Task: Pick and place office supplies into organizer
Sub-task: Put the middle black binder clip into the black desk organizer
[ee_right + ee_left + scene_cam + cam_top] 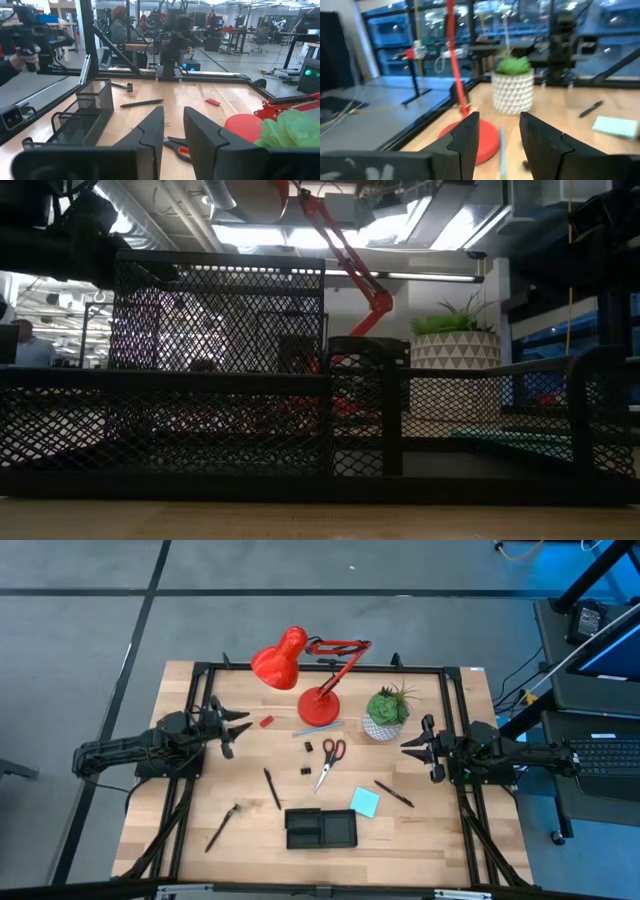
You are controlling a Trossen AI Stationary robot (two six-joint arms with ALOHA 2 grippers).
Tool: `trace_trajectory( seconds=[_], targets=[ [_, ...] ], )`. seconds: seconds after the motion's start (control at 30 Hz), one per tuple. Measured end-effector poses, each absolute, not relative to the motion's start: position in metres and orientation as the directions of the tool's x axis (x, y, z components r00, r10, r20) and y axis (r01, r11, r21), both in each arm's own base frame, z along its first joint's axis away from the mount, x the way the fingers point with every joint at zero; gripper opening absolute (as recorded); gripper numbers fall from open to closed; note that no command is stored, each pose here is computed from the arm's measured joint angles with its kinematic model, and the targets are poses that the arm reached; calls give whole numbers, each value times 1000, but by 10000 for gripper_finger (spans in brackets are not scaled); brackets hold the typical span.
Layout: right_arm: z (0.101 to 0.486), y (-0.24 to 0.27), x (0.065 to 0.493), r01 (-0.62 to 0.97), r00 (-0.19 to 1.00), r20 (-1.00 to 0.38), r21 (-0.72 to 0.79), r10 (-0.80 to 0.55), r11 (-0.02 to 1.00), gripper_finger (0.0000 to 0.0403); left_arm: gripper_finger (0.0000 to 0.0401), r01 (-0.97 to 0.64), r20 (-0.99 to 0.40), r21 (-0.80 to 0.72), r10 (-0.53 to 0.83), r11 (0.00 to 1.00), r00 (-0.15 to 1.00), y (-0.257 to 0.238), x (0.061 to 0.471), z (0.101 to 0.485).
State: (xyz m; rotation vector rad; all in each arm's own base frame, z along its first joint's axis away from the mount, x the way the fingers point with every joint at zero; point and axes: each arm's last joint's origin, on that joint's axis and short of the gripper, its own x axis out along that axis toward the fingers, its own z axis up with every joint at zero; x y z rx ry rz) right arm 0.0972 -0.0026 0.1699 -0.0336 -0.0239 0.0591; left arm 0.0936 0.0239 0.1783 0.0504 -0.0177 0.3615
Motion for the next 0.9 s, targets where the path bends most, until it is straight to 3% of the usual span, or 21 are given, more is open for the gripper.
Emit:
trace_trajectory(
  seconds=[0.27, 0.9],
  targets=[
    [170, -3, 97, -58, 998, 23, -37, 59, 998, 78, 136, -203, 42, 45, 201, 978, 979, 18, 111, 183],
    [170, -3, 97, -58, 998, 23, -32, 59, 998, 78, 172, -61, -237, 89, 81, 994, 968, 7, 187, 213]
  ],
)
